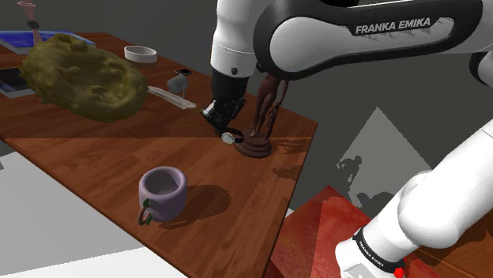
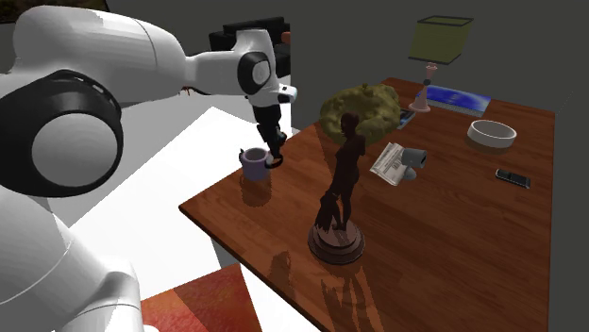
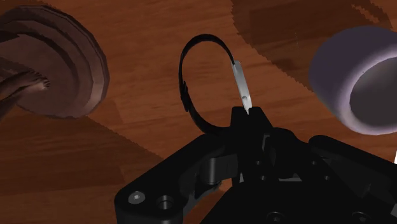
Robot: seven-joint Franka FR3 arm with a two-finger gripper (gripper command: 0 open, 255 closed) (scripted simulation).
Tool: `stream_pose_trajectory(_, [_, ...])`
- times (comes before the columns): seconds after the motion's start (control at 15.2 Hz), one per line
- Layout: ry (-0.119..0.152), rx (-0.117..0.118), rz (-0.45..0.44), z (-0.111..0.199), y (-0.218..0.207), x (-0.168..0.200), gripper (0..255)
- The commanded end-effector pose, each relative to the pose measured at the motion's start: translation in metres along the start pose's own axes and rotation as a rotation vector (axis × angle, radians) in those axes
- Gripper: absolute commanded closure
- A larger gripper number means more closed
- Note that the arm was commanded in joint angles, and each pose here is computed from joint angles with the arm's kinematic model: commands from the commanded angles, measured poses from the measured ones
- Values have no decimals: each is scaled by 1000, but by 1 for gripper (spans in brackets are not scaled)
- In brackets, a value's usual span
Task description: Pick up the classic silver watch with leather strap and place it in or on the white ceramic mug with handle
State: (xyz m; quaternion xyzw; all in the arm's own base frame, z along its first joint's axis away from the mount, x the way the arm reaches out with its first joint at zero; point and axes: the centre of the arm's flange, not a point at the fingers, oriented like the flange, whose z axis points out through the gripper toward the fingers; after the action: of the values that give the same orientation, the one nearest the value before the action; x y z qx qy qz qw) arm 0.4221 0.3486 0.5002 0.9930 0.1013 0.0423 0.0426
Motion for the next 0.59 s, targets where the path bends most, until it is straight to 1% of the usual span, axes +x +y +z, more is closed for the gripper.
stream_pose_trajectory(0.0, [0, 0, 0, -11, 0, 1, 255])
stream_pose_trajectory(0.07, [0, 0, 0, -15, 1, 2, 255])
stream_pose_trajectory(0.53, [0, 0, 0, -31, -89, 14, 255])
